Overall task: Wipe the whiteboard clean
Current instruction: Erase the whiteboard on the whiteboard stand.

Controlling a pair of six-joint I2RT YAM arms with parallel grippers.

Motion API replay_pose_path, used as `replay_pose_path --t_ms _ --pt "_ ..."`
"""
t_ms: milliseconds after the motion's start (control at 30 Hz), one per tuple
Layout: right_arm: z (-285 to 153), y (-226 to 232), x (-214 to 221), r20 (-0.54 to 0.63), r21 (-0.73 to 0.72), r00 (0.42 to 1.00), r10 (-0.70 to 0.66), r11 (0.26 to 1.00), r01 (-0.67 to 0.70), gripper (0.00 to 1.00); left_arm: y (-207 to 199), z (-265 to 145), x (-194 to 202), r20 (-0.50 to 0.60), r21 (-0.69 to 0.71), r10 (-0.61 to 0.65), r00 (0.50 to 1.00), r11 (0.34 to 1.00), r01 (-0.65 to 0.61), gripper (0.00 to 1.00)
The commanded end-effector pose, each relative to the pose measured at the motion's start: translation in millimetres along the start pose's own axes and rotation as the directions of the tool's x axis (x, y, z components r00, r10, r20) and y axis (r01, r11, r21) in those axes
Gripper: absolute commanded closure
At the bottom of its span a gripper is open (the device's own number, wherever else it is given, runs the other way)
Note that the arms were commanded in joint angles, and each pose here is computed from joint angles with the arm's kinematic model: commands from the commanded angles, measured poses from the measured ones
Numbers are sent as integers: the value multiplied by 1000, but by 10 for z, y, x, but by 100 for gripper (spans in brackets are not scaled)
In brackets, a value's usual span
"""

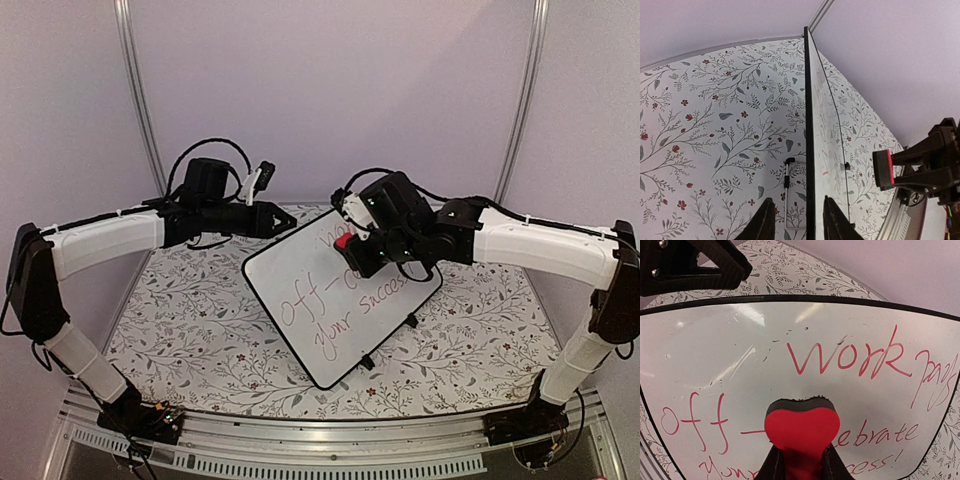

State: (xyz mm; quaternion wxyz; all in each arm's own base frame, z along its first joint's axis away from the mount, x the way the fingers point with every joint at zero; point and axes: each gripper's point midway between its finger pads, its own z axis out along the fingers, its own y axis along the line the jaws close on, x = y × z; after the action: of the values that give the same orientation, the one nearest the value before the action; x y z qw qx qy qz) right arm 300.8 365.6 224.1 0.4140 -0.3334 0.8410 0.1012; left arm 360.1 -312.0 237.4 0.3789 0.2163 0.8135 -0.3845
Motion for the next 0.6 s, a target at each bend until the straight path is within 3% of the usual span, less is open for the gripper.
replay_pose_path --t_ms 0,567 --pt "20 -58 -180 49 1 998 35 999 -35 90 -33 12 -16 11 47 -34 999 998 34 70" --pt "69 -52 -213 40 -60 991 128 990 -125 90 -62 19 13 8 64 -56 998 996 55 90"
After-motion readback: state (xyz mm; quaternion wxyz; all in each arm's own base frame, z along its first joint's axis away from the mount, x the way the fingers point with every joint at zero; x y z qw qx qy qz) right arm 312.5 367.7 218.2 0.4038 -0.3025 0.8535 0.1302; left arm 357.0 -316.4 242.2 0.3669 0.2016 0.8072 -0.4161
